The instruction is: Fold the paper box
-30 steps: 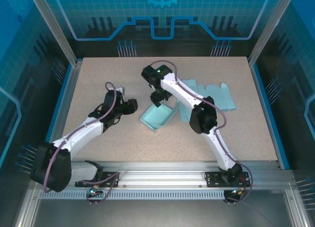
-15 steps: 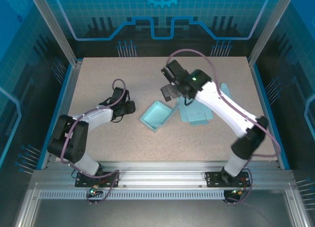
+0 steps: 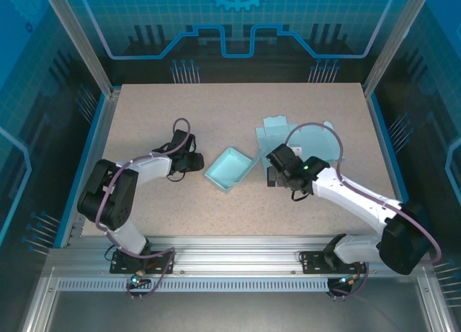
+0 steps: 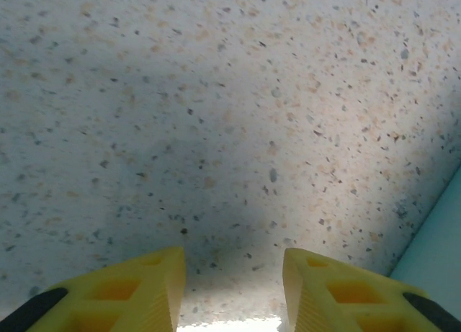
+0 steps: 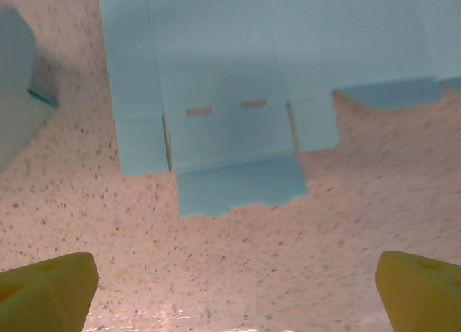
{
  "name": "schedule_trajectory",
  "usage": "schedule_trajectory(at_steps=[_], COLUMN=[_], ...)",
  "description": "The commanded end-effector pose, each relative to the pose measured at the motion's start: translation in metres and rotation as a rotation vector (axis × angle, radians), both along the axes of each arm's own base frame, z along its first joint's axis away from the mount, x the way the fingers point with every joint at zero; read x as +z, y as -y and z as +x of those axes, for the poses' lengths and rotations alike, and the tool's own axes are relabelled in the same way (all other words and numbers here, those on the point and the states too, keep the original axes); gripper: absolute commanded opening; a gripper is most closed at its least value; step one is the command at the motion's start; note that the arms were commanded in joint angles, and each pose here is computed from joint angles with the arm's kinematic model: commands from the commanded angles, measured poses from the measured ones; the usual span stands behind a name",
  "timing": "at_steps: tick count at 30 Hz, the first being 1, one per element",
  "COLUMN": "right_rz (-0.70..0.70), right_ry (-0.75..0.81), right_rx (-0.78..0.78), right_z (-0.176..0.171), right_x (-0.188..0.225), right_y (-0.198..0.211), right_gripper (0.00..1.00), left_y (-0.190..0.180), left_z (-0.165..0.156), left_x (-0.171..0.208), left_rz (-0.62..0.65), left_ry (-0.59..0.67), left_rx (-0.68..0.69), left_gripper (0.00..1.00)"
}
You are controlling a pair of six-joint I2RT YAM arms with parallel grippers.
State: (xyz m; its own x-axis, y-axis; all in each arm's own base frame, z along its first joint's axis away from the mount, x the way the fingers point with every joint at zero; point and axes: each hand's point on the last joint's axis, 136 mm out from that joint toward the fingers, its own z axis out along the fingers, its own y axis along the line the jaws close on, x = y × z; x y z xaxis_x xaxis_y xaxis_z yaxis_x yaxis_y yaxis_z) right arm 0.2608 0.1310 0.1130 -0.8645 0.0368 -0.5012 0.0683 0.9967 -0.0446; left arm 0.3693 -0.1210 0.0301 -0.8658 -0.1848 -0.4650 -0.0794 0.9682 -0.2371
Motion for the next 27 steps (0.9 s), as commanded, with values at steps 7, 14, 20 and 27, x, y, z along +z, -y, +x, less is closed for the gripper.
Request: schedule_trajectory(at_steps=[7,14,20,27], right_rz=[0.201,0.197,0.236,0.231], right_ry=[0.012,-0.004,-0.003,-0.031], right_rx=[0.068,0.158,0.263,0.313], right_z=[0.044,0.096,0.143,0.182], right_x=[-0.031,-0.044,-0.041,-0.038], right_y=[-0.068,-0.093,-0.118,-0.127], right_gripper=[0.95,0.92,0.92,0.92], left_y=[0.021,0.045,0.078,0.14], left_z=[-0.03,-0.053,-0.078,-0.09], left_x=[-0.026,-0.016,-0.004,0.015], left_rz=[-0.057,-0.129,-0.209,-0.34], left_ry=[-0.094,-0.075,-0.039,0.077], left_rx=[-0.047,-0.092,-0.14,-0.247], left_gripper=[0.38,0.36,0.36,0.36])
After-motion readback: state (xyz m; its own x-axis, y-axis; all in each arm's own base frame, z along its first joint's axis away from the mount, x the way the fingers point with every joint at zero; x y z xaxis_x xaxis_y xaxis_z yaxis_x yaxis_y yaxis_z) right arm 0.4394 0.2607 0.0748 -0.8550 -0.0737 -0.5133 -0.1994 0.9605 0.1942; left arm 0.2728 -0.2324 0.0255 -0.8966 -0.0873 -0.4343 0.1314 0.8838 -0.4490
